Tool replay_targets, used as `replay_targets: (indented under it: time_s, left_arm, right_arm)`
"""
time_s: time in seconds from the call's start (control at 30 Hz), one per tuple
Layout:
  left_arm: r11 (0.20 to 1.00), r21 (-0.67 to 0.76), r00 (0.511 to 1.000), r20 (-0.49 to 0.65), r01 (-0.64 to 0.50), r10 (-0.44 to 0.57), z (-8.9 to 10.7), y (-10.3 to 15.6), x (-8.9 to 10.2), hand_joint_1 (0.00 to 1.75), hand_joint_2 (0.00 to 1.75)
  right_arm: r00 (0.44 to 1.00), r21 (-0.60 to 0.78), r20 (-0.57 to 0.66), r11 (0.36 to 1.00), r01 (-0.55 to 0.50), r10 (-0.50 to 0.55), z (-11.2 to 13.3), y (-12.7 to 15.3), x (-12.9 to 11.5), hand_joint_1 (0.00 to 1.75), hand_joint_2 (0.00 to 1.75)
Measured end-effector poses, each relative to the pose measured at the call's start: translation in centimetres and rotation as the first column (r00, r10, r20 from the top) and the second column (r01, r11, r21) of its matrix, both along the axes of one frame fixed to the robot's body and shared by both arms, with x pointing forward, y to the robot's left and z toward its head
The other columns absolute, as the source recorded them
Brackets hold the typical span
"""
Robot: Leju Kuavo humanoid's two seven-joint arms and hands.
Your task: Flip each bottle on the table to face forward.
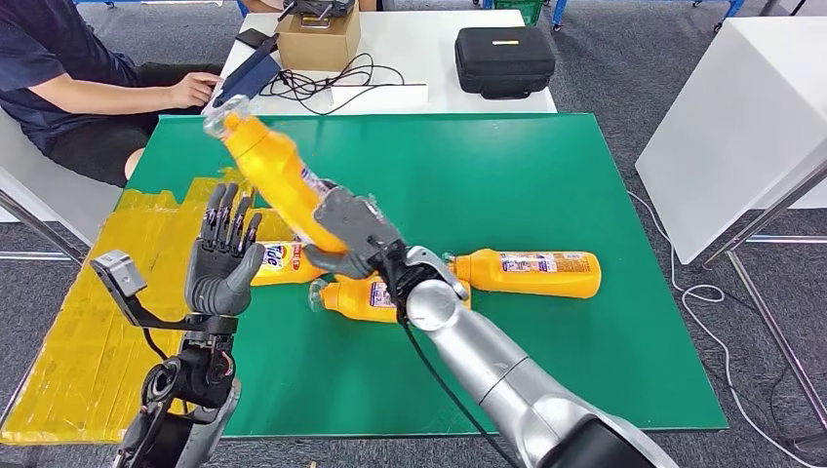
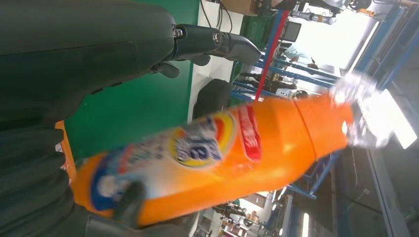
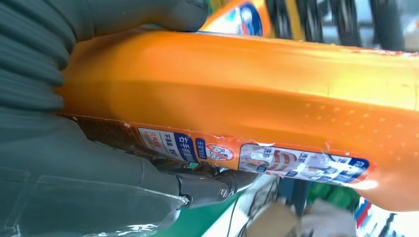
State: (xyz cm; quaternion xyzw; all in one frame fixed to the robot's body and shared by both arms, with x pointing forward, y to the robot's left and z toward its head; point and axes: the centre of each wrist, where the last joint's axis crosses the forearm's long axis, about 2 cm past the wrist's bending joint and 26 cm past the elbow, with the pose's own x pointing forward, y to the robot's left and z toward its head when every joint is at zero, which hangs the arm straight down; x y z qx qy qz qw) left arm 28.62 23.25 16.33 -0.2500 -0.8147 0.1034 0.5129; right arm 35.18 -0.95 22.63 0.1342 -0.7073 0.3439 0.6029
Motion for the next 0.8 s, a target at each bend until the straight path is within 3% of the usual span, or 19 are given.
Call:
replay_targets:
  time_s: [0.57,0.8]
  left_arm:
    - [1.000,-0.012,0.999,-0.049,-0.026,0.025,-0.7,0.6,-1.3,0.00,1.75]
    - [0.999,-0.010,0.997,-0.062,-0.040,0.040,-1.1,1.0,-1.6,0.00,1.75]
  right_arm:
    - [0.985,-0.264,0.034,0.952,-0.153,0.168,-3.4,5.2,-6.7,1.75,1.75]
    - [0.979,-0.311,0.060,0.935,-0.170,0.197,-3.9,5.6,-7.4,1.75,1.75]
